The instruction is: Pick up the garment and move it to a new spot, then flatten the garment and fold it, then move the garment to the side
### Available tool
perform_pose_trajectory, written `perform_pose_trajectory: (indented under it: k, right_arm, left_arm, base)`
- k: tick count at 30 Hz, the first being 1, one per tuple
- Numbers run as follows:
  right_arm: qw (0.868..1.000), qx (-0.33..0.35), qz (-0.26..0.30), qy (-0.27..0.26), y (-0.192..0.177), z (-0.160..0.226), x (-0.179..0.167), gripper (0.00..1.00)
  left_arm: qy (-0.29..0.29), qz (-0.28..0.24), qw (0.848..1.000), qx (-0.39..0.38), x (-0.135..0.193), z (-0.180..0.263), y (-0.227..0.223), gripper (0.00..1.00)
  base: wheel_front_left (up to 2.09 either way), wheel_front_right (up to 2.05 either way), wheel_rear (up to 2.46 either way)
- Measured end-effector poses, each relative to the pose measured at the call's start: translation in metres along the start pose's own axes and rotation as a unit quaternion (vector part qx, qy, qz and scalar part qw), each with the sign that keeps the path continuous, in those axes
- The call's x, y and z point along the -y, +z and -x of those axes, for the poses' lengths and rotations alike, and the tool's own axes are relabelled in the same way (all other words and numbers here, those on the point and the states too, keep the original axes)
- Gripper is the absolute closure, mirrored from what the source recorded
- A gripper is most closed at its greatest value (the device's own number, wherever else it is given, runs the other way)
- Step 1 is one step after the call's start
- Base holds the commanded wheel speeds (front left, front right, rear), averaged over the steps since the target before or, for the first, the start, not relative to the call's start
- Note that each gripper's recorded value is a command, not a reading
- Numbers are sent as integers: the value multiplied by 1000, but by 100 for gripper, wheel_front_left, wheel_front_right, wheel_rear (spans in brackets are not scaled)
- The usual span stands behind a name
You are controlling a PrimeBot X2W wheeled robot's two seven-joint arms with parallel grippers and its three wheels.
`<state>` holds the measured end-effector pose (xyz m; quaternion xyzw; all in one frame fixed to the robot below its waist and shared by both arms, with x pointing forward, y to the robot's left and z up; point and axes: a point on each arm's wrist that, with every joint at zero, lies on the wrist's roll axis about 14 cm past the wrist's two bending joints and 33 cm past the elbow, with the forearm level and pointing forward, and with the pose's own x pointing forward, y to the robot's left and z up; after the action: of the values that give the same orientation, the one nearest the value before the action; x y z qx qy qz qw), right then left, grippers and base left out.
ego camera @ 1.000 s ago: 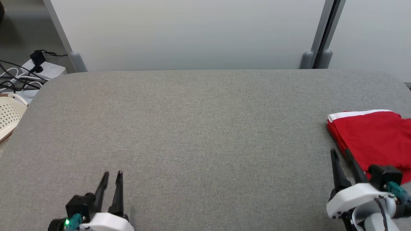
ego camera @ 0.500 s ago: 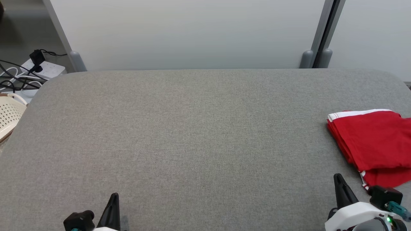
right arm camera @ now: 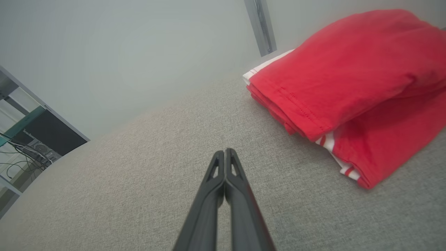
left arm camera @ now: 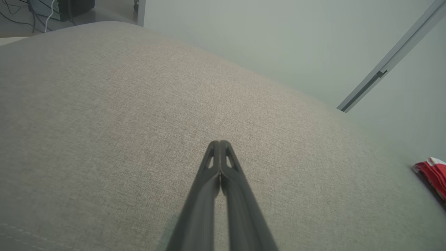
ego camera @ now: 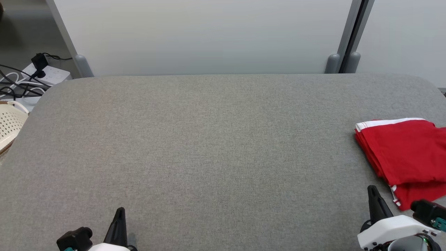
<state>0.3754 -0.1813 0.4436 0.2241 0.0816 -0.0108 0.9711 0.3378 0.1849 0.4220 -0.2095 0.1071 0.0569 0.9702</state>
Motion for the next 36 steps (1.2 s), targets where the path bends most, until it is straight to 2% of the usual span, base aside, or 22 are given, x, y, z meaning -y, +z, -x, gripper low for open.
perform_pose_trajectory:
  k: [18, 36]
  right_arm:
    - [994, 7, -105, -12, 9, -2, 3, 100]
    - [978, 16, -205, -18, 17, -2, 6, 100]
  left_arm:
    - [5, 110, 994, -9, -1, -3, 3, 100]
    - [-1, 211, 977, -8, 3, -9, 13, 100]
  base:
    - [0, 0, 0]
    - [0, 0, 0]
